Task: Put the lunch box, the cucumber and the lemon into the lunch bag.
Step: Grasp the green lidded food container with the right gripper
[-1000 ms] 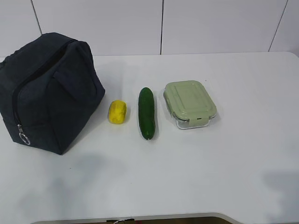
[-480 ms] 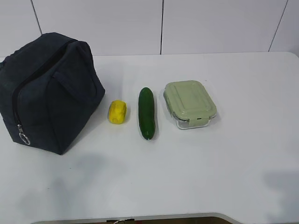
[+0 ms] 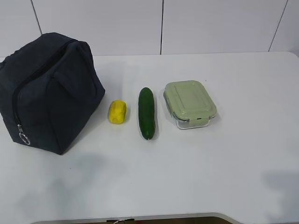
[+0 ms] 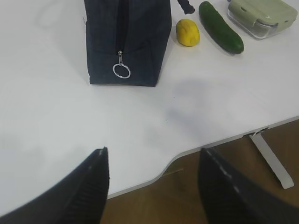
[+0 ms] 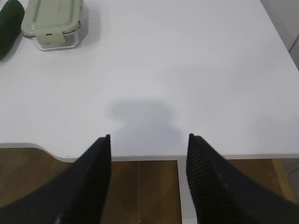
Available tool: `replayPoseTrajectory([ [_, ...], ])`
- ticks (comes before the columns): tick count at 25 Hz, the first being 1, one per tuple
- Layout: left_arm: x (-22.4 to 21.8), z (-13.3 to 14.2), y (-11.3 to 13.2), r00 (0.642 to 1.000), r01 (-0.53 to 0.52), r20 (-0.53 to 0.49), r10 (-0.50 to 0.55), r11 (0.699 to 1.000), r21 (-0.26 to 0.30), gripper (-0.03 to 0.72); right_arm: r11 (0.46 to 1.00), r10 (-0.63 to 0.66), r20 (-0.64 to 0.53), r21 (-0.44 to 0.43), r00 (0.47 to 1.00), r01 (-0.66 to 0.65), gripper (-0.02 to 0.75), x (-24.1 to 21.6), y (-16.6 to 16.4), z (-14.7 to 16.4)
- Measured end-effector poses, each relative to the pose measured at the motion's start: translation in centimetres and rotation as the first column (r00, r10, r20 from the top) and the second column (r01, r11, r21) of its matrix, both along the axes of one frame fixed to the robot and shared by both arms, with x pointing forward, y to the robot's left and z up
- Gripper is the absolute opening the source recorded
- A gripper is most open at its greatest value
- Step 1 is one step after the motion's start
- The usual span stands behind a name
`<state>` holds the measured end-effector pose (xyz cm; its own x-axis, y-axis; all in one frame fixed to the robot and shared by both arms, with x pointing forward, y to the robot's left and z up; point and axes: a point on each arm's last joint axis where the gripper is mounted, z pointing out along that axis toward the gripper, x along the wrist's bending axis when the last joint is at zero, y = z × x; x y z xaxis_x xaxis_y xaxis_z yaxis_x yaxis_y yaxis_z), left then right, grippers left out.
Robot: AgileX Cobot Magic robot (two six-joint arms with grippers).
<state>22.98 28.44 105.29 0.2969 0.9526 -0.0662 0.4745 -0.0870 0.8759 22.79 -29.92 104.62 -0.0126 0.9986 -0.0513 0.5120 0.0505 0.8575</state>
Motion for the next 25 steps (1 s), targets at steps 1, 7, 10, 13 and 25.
replayPoseTrajectory([
  [1, 0.0, 0.0, 0.0, 1.0, 0.0, 0.0, 0.0, 1.0, 0.0, 0.436, 1.0, 0.0, 0.0, 0.0, 1.0, 0.0, 0.419, 0.0, 0.0, 0.0],
  [7, 0.0, 0.0, 0.0, 1.0, 0.0, 0.0, 0.0, 1.0, 0.0, 0.434, 1.0, 0.0, 0.0, 0.0, 1.0, 0.0, 0.419, 0.0, 0.0, 0.0],
  [10, 0.0, 0.0, 0.0, 1.0, 0.0, 0.0, 0.0, 1.0, 0.0, 0.432, 1.0, 0.0, 0.017, -0.003, 1.0, 0.0, 0.419, 0.0, 0.0, 0.3],
  [13, 0.0, 0.0, 0.0, 1.0, 0.0, 0.0, 0.0, 1.0, 0.0, 0.431, 1.0, 0.012, 0.038, 0.015, 0.999, -0.013, 0.445, 0.5, 0.2, 1.2],
  [25, 0.0, 0.0, 0.0, 1.0, 0.0, 0.0, 0.0, 1.0, 0.0, 0.431, 0.97, 0.198, -0.173, 0.178, 0.965, -0.168, 0.514, 10.7, 2.1, 7.9],
])
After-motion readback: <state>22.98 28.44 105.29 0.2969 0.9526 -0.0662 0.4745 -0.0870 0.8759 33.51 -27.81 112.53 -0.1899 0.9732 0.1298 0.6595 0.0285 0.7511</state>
